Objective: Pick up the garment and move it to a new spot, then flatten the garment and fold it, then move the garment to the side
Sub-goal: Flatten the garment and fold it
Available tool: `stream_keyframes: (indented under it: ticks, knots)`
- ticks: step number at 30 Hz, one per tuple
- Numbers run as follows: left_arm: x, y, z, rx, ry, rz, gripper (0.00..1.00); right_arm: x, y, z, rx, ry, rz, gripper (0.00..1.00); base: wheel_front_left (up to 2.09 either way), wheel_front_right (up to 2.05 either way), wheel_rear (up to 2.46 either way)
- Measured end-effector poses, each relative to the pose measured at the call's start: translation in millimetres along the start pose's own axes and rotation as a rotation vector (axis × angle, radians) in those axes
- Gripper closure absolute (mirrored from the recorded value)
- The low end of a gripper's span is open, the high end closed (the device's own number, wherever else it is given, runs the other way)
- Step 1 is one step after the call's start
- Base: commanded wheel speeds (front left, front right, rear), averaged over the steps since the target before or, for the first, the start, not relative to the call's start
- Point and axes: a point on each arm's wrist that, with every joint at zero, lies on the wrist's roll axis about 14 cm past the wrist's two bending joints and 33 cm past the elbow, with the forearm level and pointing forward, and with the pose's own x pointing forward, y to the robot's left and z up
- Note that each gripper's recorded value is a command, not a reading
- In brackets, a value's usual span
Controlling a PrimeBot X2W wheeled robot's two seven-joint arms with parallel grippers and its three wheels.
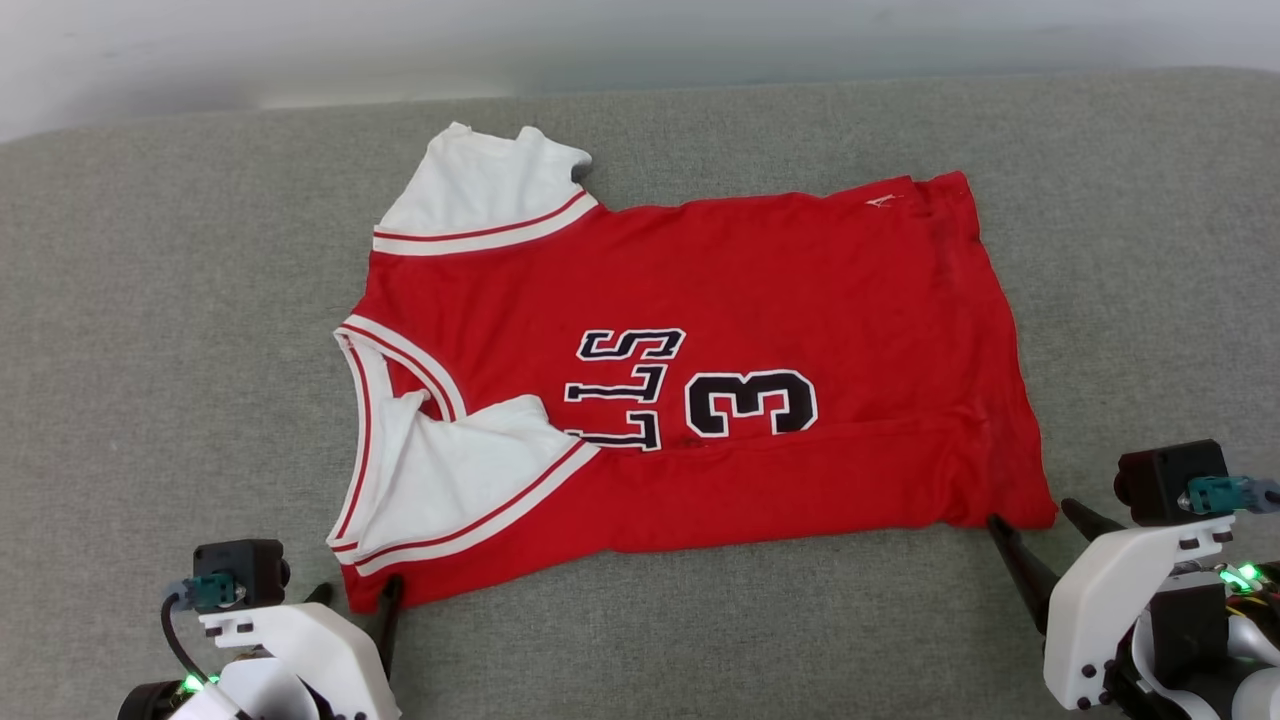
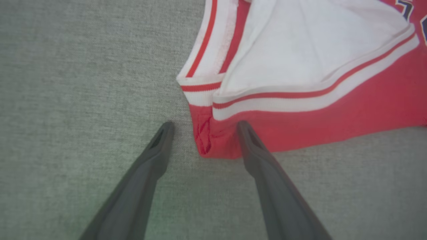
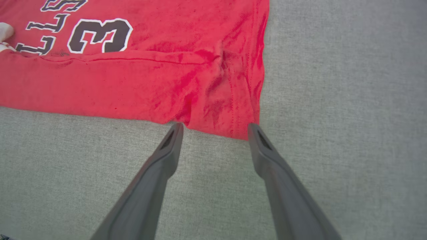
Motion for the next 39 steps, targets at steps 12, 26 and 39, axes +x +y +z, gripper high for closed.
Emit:
stream_keyframes:
  ticks: [12, 26, 39]
  knots:
    - [13.2, -10.0, -10.9, -0.016, 0.084, -0.086, 1.00, 8.3, -15.2, -1.2, 0.001, 0.018, -0.036, 0.00, 0.00, 0.00, 0.00]
    - [-21.3, -36.7, 48.7, 0.005, -0.178, -0.190, 1.00, 30.6, -27.8, -16.5, -0.104, 0.161, -0.075, 0.00, 0.00, 0.00, 0.00]
    - [-25.3, -33.3, 61.0, 0.031, -0.209, -0.178, 1.00, 63.3, -18.8, -48.7, -0.102, 0.313, -0.040, 0.64, 0.00, 0.00, 0.00]
